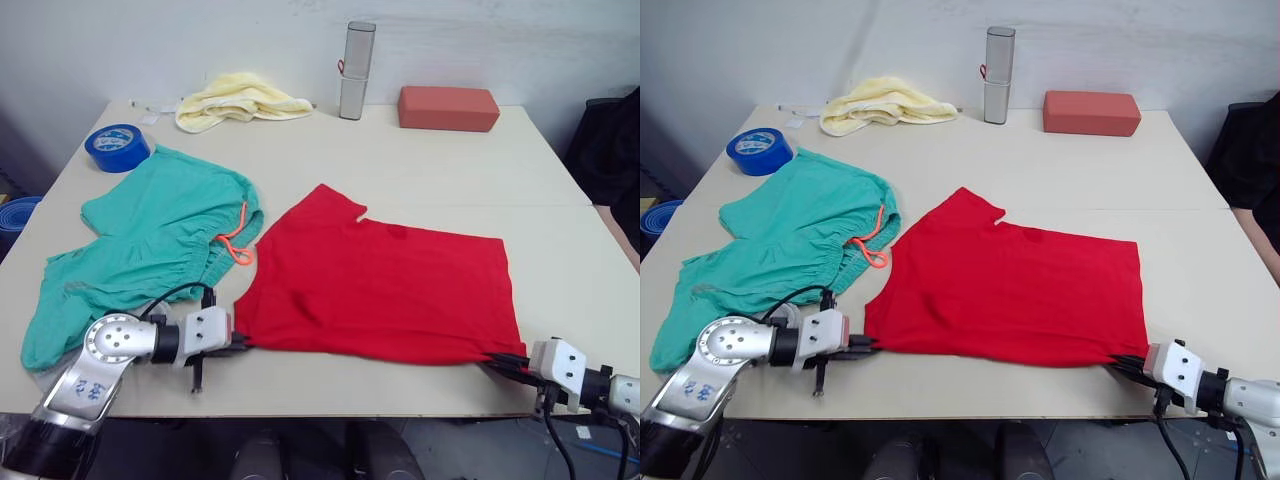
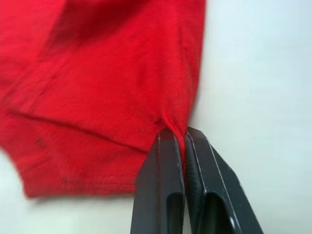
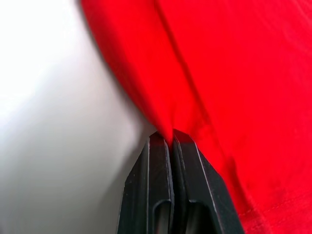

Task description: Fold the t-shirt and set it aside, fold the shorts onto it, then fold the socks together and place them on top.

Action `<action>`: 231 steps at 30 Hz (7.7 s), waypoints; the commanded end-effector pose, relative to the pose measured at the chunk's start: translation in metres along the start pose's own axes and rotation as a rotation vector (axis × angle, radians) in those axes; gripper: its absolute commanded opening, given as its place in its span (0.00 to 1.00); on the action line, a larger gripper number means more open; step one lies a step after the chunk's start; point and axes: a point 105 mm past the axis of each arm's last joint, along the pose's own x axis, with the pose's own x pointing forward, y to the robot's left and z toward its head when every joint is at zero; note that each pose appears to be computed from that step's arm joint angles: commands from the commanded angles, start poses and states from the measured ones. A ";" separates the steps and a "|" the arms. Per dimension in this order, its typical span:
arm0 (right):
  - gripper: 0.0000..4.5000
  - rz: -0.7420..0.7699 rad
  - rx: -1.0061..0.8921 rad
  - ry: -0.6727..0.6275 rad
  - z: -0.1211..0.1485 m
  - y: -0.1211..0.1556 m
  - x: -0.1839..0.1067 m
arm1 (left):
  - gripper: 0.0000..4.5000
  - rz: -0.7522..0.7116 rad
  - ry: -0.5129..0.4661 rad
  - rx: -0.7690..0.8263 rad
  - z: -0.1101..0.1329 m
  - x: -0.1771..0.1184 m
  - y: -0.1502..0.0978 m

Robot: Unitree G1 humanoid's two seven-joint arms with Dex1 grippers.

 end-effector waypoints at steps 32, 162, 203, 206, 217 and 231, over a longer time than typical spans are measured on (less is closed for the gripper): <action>0.80 0.162 0.527 0.049 0.014 0.025 -0.095 | 0.91 -0.060 -0.067 -0.399 0.041 -0.084 0.019; 0.01 -0.331 -0.852 0.085 0.020 -0.114 -0.005 | 0.00 0.536 -0.125 0.742 0.027 0.014 0.131; 0.99 -0.069 0.436 -0.020 0.042 -0.143 0.008 | 1.00 0.071 -0.117 -1.012 0.064 0.021 0.145; 0.99 -0.080 0.438 0.045 0.039 -0.154 0.009 | 1.00 0.043 -0.096 -1.078 0.067 0.030 0.146; 0.99 0.045 0.468 0.236 0.028 -0.154 0.013 | 1.00 0.089 -0.166 -1.249 0.068 0.057 0.161; 0.16 0.038 0.379 0.158 0.035 -0.157 0.014 | 0.38 0.155 -0.188 -1.233 0.056 0.073 0.164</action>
